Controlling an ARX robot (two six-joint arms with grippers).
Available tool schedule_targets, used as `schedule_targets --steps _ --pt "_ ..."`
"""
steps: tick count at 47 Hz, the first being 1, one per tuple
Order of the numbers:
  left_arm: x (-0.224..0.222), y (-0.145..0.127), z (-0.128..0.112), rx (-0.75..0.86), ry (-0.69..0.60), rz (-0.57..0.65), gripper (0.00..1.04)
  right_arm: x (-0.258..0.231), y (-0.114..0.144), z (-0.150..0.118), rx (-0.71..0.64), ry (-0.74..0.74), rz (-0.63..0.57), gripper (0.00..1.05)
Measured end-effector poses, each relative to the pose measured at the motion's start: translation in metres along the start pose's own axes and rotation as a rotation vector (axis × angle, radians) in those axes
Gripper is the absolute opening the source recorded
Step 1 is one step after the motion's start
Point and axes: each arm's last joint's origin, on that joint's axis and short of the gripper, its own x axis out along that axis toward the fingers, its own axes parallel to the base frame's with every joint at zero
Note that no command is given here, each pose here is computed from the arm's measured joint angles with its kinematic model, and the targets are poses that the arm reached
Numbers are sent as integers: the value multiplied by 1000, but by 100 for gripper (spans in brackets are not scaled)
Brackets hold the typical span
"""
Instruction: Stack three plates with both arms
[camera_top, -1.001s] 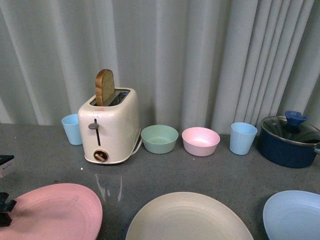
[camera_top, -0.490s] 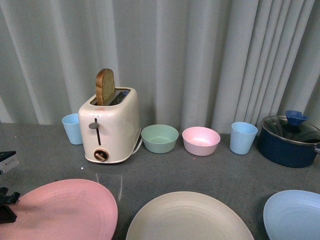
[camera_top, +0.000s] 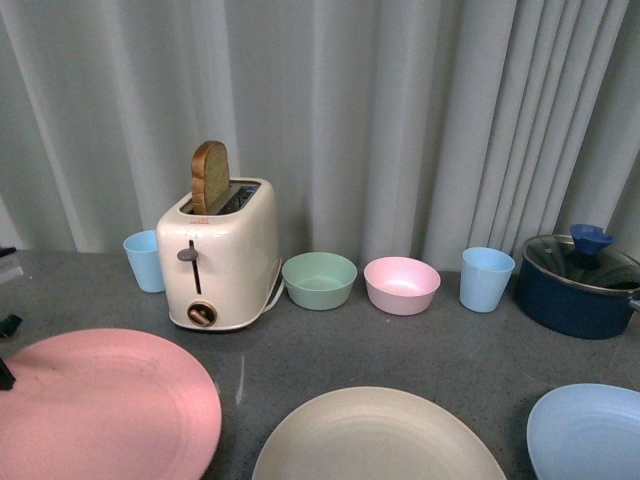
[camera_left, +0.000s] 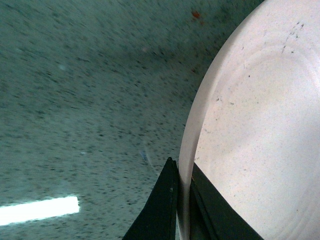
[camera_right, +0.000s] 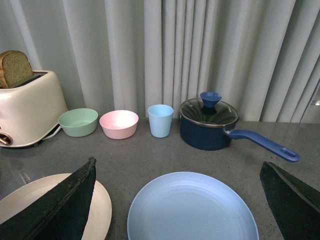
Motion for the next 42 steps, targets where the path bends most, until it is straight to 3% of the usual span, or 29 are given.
schedule_targets --steps 8,17,23,34,42 --pt "-41 8 31 11 -89 12 4 0 0 0 0 0 0 97" --pt "-76 -15 46 43 -181 -51 4 0 0 0 0 0 0 97" --pt "-84 -47 42 91 -199 -107 4 0 0 0 0 0 0 97" --pt "-64 -136 17 226 -125 -258 4 0 0 0 0 0 0 97" --pt "-48 -193 13 289 -102 -327 4 0 0 0 0 0 0 97"
